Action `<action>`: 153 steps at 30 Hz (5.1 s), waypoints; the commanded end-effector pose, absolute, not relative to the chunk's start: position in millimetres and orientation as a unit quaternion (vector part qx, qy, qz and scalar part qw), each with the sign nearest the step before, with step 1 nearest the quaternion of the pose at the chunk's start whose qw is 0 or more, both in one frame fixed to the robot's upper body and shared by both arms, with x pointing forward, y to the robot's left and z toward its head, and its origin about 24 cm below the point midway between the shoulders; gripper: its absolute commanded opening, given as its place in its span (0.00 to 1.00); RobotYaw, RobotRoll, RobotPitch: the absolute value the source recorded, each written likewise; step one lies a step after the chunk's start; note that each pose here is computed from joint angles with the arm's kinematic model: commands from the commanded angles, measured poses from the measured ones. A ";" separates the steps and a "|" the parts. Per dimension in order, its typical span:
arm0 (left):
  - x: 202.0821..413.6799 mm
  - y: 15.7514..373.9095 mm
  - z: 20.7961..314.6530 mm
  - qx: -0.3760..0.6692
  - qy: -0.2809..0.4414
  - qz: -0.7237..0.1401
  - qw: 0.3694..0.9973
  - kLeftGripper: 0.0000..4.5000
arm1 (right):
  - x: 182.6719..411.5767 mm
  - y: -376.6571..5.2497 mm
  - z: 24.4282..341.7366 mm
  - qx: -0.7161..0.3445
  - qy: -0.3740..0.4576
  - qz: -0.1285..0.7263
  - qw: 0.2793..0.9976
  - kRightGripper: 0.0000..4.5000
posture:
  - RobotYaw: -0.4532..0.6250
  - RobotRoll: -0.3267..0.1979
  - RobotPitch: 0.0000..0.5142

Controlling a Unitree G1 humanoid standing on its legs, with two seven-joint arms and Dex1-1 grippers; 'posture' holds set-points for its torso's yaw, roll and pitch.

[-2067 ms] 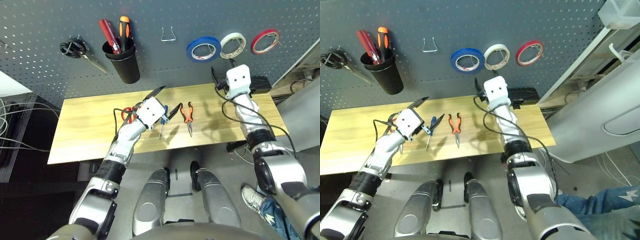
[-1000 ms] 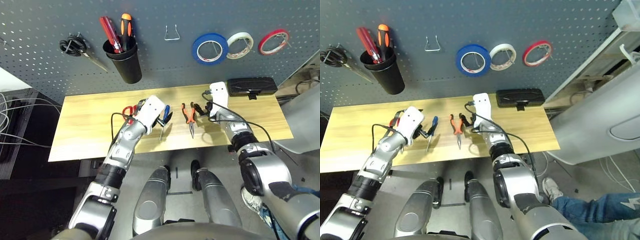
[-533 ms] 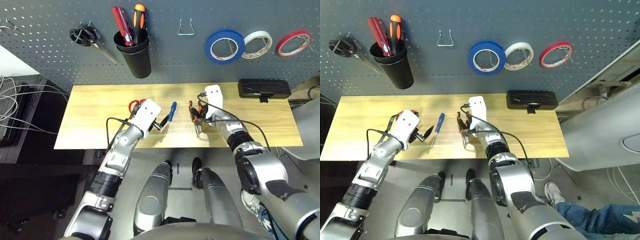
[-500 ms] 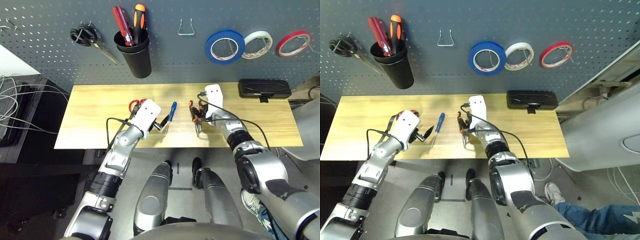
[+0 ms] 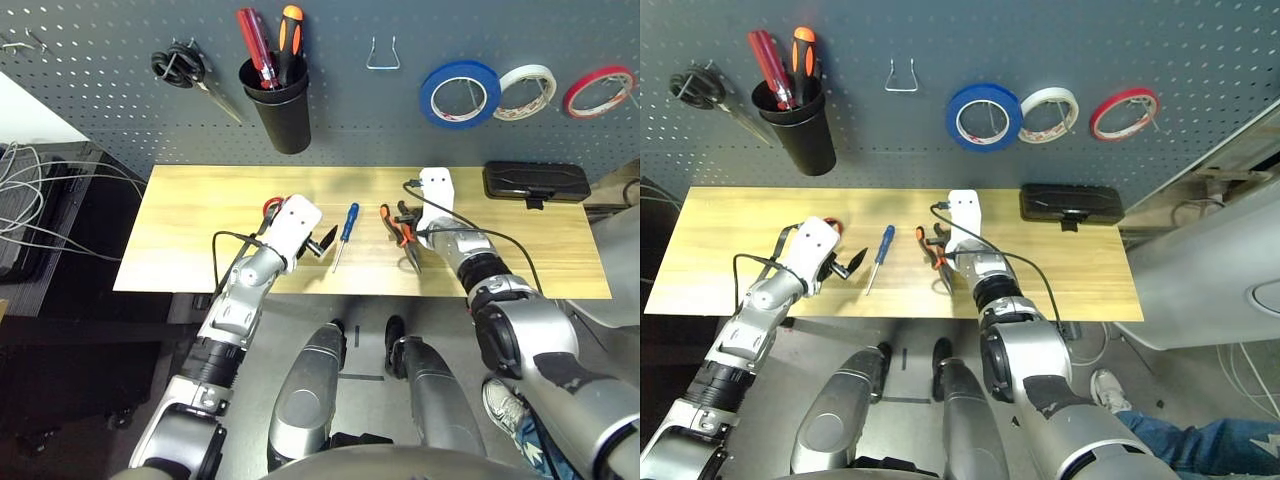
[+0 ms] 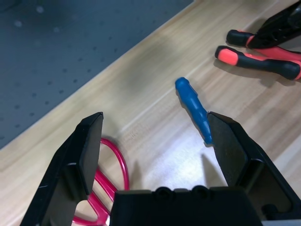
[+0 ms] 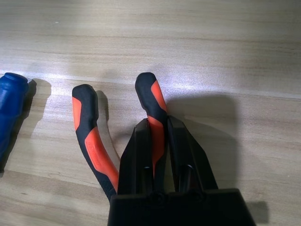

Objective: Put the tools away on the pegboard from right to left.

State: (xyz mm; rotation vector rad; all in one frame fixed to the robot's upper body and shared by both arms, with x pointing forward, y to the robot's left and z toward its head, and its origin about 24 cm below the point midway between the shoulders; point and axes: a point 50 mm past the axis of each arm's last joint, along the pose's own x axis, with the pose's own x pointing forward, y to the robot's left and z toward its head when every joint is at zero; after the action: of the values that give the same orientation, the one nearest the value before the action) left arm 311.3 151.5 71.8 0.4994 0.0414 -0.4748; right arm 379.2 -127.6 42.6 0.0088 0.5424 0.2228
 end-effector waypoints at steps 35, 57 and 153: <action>318.8 152.2 106.4 0.214 -0.111 -0.214 0.947 1.00 | 374.9 -73.0 225.8 0.015 -0.216 0.285 0.934 0.06 | 0.60 0.62 0.40; 324.4 150.3 117.2 0.204 -0.128 -0.206 0.948 1.00 | 377.6 -56.7 287.7 0.012 -0.413 0.260 0.873 0.06 | 0.60 0.62 0.43; 297.9 157.5 104.9 0.202 -0.107 -0.171 0.959 1.00 | 392.7 -44.0 259.3 0.036 -0.366 0.157 0.916 0.06 | 0.68 0.62 0.61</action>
State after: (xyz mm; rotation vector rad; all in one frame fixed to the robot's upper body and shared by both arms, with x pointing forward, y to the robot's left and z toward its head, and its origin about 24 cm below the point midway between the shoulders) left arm 299.4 157.1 111.6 0.4032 -0.2402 -0.3353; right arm 393.0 -45.6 262.8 0.0618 -0.7672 0.3283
